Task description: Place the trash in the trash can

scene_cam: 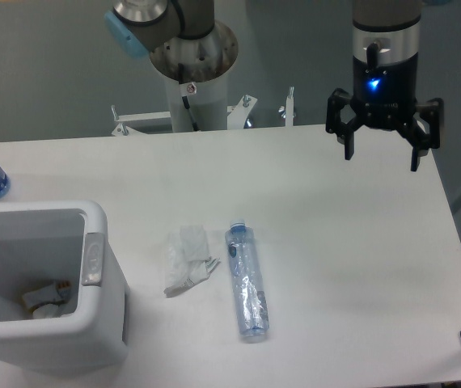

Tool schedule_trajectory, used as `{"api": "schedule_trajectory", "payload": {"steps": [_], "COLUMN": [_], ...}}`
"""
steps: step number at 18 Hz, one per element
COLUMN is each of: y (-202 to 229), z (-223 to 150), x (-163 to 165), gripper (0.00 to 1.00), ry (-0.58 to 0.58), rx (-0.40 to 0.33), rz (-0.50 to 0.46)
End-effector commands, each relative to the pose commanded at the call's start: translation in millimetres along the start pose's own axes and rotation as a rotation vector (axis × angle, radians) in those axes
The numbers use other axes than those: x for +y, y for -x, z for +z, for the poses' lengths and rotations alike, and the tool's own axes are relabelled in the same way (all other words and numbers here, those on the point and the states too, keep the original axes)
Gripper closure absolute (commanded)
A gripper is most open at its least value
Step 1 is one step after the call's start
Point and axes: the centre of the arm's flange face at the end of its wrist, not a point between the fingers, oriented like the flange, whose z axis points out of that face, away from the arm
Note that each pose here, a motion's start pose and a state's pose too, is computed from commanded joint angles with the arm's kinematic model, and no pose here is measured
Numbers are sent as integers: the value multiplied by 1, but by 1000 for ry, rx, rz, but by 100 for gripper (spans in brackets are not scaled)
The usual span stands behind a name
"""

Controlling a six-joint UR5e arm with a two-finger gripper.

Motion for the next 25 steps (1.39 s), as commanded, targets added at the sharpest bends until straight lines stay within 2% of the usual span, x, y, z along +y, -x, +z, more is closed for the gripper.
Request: {"api": "schedule_trajectory", "payload": {"steps": [8, 13, 17, 21, 25], "y": [-11, -54, -93, -137, -187], "z": [3, 22, 45, 71, 111], "x": [3, 7, -7, -24, -50], "gripper": [0, 0, 0, 0, 0], "ry": [13, 13, -11, 2, 31], "rx": [12, 46, 41, 114, 212], "rz": [1, 11, -64, -72, -20]}}
